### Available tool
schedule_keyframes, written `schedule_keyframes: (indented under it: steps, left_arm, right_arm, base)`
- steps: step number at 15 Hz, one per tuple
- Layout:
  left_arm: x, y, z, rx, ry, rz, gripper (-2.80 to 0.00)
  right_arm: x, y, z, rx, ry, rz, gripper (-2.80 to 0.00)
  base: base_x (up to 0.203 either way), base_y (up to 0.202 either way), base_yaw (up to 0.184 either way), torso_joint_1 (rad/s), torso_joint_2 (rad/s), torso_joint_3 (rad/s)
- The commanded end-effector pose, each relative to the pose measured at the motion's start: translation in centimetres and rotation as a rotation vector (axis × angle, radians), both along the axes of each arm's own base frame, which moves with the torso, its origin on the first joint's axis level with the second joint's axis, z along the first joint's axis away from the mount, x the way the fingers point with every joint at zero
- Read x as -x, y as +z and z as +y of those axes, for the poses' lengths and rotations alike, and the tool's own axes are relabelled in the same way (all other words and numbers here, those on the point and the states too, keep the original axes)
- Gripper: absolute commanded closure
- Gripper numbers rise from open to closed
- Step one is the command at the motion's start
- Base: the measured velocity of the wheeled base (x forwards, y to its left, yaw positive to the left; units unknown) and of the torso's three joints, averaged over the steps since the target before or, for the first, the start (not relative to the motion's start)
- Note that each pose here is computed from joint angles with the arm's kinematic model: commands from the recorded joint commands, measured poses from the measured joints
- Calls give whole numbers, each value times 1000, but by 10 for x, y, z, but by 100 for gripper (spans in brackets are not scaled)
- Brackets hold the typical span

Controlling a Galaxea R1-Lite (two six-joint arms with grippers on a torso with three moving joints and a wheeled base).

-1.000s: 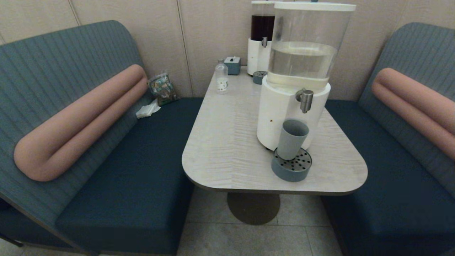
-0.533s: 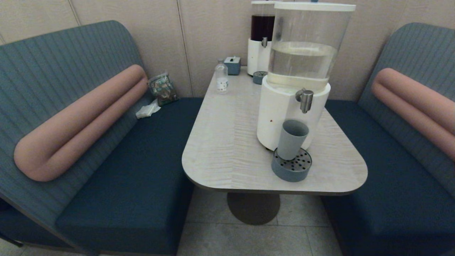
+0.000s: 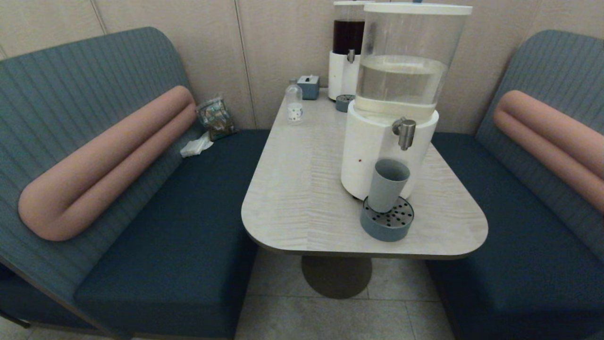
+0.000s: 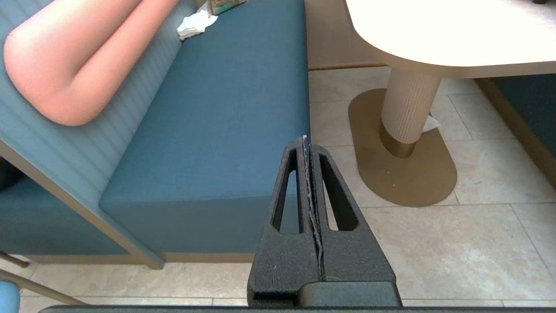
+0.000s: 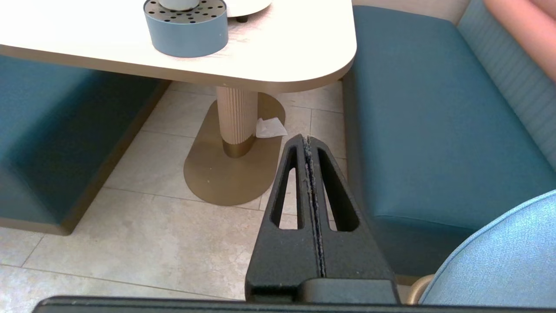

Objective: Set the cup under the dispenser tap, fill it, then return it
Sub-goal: Turn on the faucet

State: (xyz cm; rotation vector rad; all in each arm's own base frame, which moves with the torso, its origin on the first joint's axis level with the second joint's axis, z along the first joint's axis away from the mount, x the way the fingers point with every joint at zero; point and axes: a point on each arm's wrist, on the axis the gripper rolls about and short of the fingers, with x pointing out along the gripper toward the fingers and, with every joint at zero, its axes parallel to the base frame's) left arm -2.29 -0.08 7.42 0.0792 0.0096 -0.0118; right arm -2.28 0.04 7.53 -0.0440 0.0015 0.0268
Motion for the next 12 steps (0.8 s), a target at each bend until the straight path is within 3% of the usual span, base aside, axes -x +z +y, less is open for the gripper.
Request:
schedule_keyframes:
  steps: [1, 9, 12]
  left_arm:
    - [0, 0, 0, 0, 1, 2, 0]
    - [0, 0, 0, 0, 1, 2, 0]
    - [0, 0, 0, 0, 1, 2, 0]
  right_arm:
    - [0, 0, 0, 0, 1, -4, 0]
    - [1, 2, 0, -1, -16, -4, 0]
    - [17, 42, 0, -27, 9, -61, 0]
  base:
    - [0, 0, 0, 0, 0, 0]
    - [0, 0, 0, 0, 0, 0]
    - [0, 0, 0, 0, 0, 0]
